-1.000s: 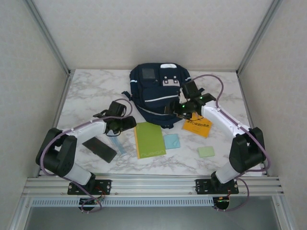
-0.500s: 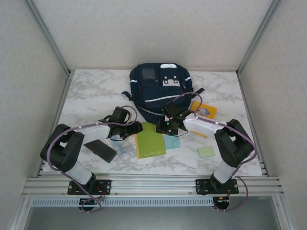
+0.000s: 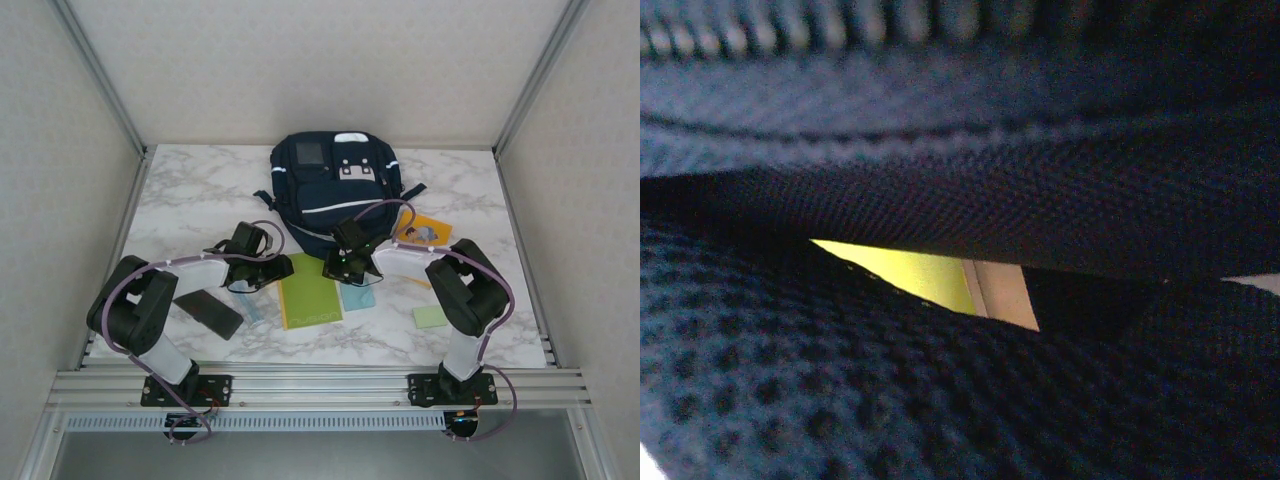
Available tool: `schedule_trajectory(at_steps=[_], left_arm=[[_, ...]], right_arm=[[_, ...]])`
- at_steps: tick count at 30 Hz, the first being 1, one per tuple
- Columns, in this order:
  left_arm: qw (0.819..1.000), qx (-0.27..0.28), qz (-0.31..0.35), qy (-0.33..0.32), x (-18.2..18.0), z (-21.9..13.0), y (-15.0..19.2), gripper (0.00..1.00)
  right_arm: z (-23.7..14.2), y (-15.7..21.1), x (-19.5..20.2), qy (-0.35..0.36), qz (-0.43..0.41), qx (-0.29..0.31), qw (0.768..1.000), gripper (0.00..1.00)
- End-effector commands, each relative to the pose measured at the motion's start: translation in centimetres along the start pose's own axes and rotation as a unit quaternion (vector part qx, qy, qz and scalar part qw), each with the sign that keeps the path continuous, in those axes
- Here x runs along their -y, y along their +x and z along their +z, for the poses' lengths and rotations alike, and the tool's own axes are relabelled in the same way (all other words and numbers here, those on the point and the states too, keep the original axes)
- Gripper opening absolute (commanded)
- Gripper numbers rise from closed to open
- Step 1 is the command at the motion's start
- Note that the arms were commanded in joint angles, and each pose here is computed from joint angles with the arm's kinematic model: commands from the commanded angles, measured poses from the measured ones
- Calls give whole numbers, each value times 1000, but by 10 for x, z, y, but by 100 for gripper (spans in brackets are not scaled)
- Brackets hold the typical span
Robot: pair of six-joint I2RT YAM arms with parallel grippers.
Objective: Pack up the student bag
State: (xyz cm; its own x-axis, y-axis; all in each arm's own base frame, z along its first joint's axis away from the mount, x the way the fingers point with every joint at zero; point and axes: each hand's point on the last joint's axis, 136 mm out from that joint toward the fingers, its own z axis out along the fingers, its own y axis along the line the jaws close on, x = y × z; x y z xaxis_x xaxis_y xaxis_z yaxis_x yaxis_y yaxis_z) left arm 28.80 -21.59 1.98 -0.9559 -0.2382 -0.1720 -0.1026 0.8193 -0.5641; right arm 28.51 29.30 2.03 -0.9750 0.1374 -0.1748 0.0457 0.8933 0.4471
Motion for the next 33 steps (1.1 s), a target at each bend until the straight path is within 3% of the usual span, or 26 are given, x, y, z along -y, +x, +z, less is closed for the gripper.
schedule_trajectory(at_steps=[1, 6, 12, 19, 27, 33], left_arm=[[993, -51, 53, 95, 40, 27, 23, 52], [989, -43, 65, 127, 58, 16, 22, 46], [981, -17, 91, 172, 87, -7, 15, 47], [975, -1, 107, 194, 101, -23, 11, 37], [966, 24, 130, 221, 119, -43, 6, 41], [973, 10, 125, 194, 107, -25, 8, 41]], right_arm=[[26, 17, 22, 40, 16, -24, 999, 21], [30, 18, 23, 43, 17, -28, 999, 20], [30, 17, 23, 44, 16, -28, 999, 20], [30, 16, 23, 45, 14, -28, 999, 20], [32, 18, 23, 47, 12, -34, 998, 20], [31, 17, 22, 45, 12, -32, 998, 20]])
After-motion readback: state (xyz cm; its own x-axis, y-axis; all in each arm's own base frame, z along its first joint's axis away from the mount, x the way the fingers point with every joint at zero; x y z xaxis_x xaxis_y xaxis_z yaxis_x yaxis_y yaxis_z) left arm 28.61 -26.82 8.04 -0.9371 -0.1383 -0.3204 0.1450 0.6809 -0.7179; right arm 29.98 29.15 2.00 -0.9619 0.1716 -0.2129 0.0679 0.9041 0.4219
